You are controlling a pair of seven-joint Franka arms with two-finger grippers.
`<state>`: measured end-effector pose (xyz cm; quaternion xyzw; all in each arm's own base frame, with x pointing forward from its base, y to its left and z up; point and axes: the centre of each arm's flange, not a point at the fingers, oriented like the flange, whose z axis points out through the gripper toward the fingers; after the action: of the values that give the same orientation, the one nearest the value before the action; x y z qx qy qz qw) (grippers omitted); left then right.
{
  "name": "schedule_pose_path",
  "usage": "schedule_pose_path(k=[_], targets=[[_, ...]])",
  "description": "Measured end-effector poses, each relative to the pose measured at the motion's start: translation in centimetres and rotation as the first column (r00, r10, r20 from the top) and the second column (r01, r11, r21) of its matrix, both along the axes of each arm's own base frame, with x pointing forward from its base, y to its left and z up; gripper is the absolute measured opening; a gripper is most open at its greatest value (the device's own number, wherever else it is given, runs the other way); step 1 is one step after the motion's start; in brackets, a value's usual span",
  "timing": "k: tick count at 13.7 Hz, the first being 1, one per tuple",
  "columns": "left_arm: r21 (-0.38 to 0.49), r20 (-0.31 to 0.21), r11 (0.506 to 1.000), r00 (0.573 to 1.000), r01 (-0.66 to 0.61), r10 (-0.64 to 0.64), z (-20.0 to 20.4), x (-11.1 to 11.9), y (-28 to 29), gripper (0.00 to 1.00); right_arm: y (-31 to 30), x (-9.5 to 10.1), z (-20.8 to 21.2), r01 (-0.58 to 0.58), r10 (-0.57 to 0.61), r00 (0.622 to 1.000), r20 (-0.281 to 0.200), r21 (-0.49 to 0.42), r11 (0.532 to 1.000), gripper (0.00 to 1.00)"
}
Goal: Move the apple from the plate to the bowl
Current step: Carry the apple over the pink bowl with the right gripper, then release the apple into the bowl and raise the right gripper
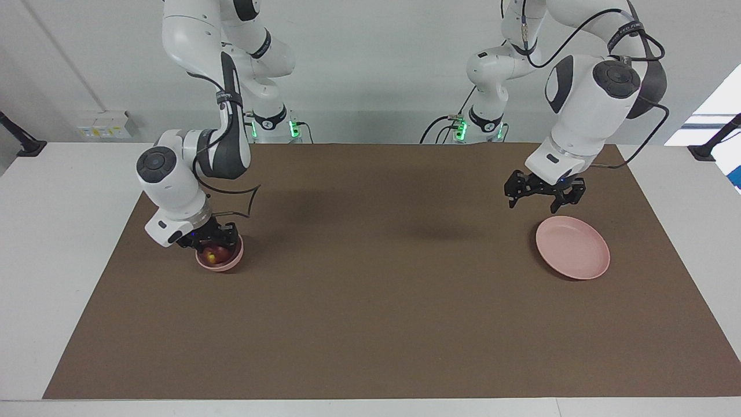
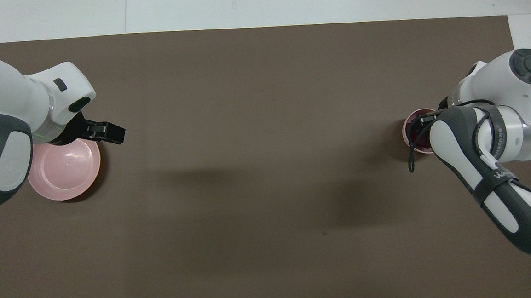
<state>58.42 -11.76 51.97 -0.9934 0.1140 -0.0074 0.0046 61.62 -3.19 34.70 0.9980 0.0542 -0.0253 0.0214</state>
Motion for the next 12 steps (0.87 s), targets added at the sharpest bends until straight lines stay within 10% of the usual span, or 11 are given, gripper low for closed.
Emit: schedule_pose_path(k=[3, 6, 12], targets=[[0.023, 0.010, 1.000, 1.000, -0.012, 0.012, 0.2, 0.4, 1.4, 1.00, 0.0, 0.0, -0.5, 0.000, 0.000, 1.000, -0.007, 0.000, 1.000, 0.75], [0.044, -0.010, 0.998, 0.999, -0.034, 0.034, 1.5, 0.5, 3.2, 1.00, 0.0, 0.1, -0.5, 0.002, -0.002, 1.000, -0.005, 0.000, 1.000, 1.00], [0.062, 0.003, 0.998, 1.000, -0.001, 0.001, 7.2, 0.3, 4.9, 1.00, 0.0, 1.0, 3.5, 0.001, -0.001, 0.998, 0.068, -0.002, 1.000, 1.00]])
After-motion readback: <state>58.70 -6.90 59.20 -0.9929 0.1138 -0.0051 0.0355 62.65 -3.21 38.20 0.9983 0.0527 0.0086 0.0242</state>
